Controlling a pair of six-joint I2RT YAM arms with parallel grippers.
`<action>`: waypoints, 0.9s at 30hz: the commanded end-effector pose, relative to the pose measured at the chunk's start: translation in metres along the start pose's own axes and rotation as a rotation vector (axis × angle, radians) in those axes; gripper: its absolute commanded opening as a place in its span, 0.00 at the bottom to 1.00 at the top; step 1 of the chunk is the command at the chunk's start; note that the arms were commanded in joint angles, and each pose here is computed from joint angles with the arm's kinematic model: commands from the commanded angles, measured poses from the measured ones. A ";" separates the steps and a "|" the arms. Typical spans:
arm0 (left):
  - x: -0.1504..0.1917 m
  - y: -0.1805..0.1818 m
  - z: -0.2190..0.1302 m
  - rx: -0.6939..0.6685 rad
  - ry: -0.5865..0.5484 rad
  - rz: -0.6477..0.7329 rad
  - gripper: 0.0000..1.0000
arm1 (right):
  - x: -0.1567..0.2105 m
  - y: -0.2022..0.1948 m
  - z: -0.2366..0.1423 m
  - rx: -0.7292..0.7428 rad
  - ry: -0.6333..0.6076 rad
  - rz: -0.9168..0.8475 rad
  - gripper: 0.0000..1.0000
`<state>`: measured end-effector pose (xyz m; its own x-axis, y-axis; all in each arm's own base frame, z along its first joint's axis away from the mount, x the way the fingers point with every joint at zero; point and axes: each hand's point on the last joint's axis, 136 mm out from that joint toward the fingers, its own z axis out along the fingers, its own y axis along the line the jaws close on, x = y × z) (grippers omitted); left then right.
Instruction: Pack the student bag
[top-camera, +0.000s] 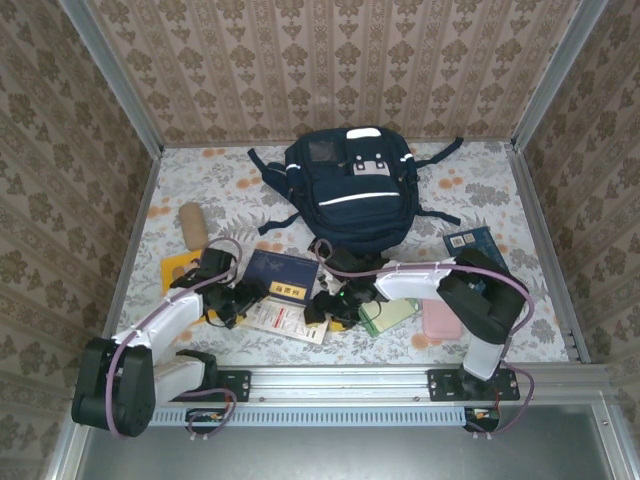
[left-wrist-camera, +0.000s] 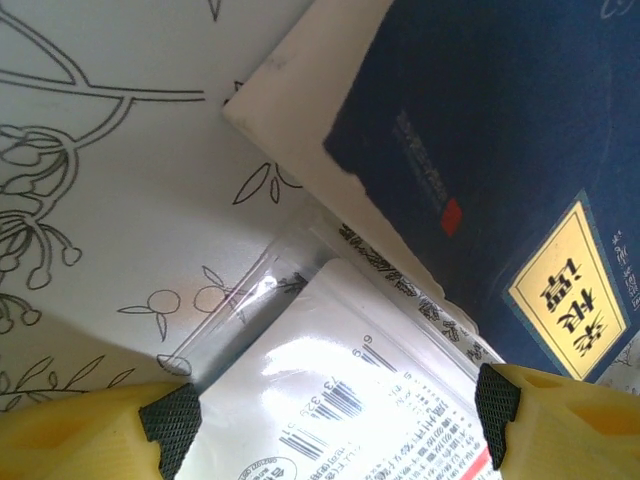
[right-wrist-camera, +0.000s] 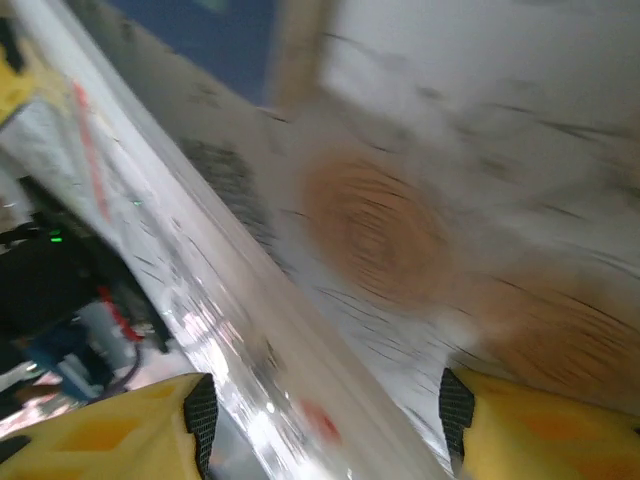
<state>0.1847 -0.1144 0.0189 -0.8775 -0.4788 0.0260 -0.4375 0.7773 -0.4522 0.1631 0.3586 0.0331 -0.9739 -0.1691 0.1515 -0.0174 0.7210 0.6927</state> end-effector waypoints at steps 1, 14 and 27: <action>0.021 0.020 0.026 -0.024 0.073 -0.001 0.81 | -0.006 0.059 0.017 -0.248 0.034 -0.117 0.55; -0.004 -0.054 -0.065 0.031 -0.107 0.270 0.82 | 0.002 0.039 -0.061 -0.200 -0.109 -0.127 0.00; -0.082 -0.276 -0.105 0.168 -0.246 0.777 0.82 | -0.026 -0.021 -0.297 0.035 -0.840 -0.020 0.00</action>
<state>0.3342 -0.2116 0.2336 -0.8726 -0.1014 -0.4779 0.1470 0.8784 -0.4548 0.2517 0.1982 0.2369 -0.8763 0.2780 -0.3934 -0.1671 0.5904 0.7896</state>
